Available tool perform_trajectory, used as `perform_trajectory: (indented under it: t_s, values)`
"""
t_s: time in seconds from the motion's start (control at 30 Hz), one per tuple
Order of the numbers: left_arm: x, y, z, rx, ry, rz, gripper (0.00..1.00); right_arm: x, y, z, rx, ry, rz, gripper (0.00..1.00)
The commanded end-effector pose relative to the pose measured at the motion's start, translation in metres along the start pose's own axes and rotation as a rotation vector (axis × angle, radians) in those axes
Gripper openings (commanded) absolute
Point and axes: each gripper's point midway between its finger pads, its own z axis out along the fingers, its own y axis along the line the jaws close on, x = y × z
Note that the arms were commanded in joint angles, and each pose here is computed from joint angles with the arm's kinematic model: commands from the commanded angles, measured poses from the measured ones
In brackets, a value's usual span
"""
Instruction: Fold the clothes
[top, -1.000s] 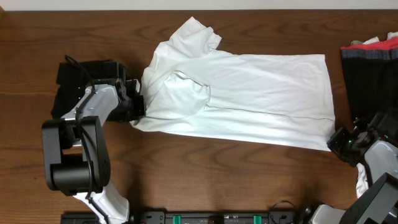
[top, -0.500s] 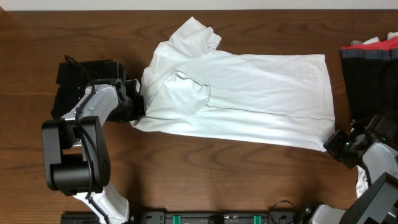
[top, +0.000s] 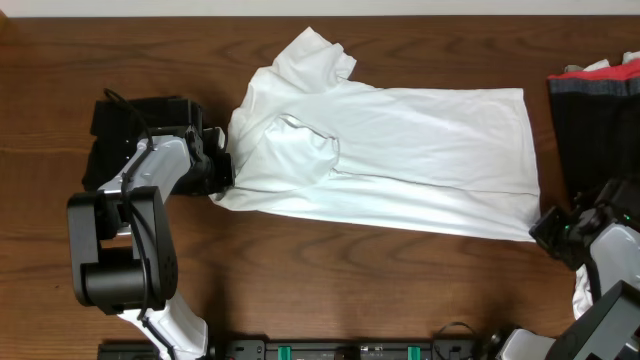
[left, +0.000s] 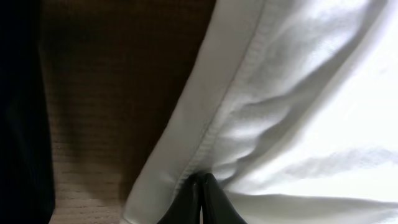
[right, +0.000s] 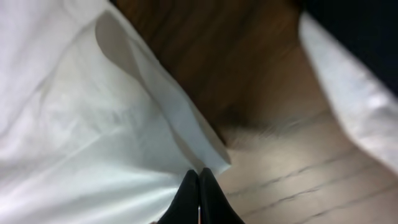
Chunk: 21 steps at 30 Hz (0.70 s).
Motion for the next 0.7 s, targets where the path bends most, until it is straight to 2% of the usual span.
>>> perform_trajectory:
  t_s: [0.0, 0.3, 0.5, 0.57, 0.6, 0.67]
  values:
    - [0.013, 0.022, 0.020, -0.089, 0.060, -0.001, 0.06, -0.016, -0.013, -0.009, 0.075, -0.066, 0.021, 0.01]
    - [0.013, 0.022, 0.020, -0.089, 0.061, -0.001, 0.06, -0.039, -0.012, -0.011, 0.077, -0.158, 0.014, 0.01]
    - [0.011, 0.022, 0.019, -0.088, 0.058, -0.001, 0.07, -0.036, 0.000, -0.010, 0.010, -0.143, 0.009, 0.01]
    - [0.011, 0.019, 0.013, -0.077, 0.061, -0.002, 0.13, -0.035, 0.003, -0.010, -0.007, -0.136, 0.007, 0.01]
    - [0.010, 0.017, 0.009, -0.072, 0.060, -0.002, 0.23, -0.034, 0.004, -0.010, -0.014, -0.133, 0.007, 0.01]
    - [0.007, 0.011, -0.002, -0.050, 0.053, -0.002, 0.32, -0.033, 0.007, -0.010, -0.030, -0.127, 0.006, 0.01]
